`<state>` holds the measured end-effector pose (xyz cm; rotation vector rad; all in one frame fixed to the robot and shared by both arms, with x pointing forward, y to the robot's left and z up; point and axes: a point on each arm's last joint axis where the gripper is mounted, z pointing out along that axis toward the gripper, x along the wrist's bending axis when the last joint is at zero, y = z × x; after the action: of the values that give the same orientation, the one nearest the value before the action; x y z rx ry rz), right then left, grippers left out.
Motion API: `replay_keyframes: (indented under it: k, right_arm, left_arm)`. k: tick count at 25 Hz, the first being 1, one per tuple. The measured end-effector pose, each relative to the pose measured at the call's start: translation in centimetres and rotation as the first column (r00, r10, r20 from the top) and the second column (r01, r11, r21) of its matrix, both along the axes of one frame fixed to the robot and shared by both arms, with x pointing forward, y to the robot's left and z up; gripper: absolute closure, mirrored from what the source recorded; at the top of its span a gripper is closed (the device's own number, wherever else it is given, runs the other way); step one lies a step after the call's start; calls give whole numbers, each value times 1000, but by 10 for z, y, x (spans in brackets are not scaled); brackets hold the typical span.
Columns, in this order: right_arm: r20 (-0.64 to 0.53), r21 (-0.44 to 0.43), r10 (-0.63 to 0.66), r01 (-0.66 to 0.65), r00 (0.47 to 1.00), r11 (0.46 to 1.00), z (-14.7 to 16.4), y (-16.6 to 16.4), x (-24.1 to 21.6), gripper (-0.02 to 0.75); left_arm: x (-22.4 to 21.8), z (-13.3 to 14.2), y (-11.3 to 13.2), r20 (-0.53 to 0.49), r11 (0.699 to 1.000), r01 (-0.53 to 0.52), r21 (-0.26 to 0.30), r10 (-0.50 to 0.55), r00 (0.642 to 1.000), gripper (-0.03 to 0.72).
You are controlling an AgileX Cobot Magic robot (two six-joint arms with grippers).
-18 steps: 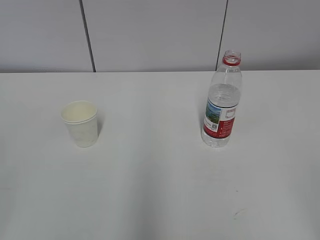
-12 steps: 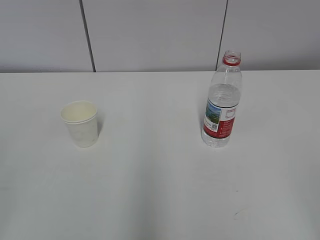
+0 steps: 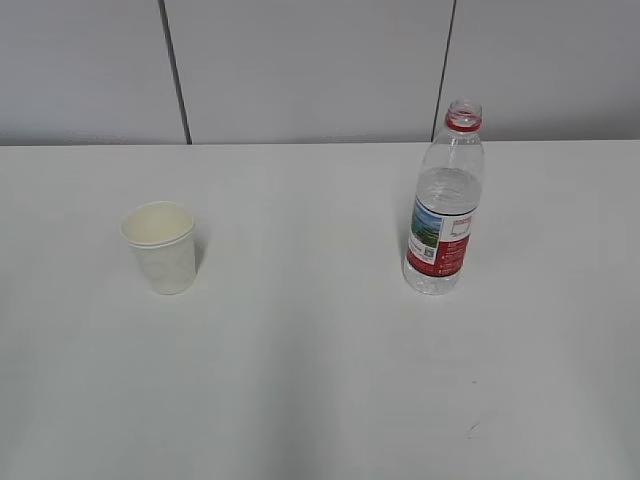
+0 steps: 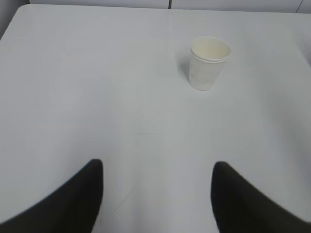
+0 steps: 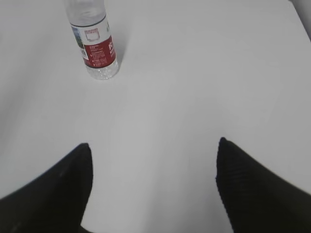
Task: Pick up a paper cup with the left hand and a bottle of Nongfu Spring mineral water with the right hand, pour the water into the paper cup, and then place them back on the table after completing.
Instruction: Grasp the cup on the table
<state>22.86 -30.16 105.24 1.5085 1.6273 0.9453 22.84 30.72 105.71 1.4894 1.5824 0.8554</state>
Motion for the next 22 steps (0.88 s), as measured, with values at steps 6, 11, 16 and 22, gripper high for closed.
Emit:
replay_keyframes:
  k: [6, 11, 16, 22]
  right_arm:
    - [32, 0, 4, -4, 999, 1000, 27, 3, 30, 153]
    - [64, 0, 9, -9, 998, 1000, 40, 6, 74, 153]
    - [113, 2, 14, -14, 994, 1000, 46, 10, 114, 152]
    - [129, 3, 16, -16, 992, 1000, 67, 13, 150, 152]
  left_arm:
    - [0, 0, 0, 0, 1000, 0, 0, 0, 1000, 251]
    - [0, 0, 3, 4, 999, -19, 26, 19, 1000, 251]
    - [1, 3, 8, 29, 996, -55, 76, 53, 998, 251]
    - [22, 27, 5, 220, 995, -49, 91, 28, 975, 251]
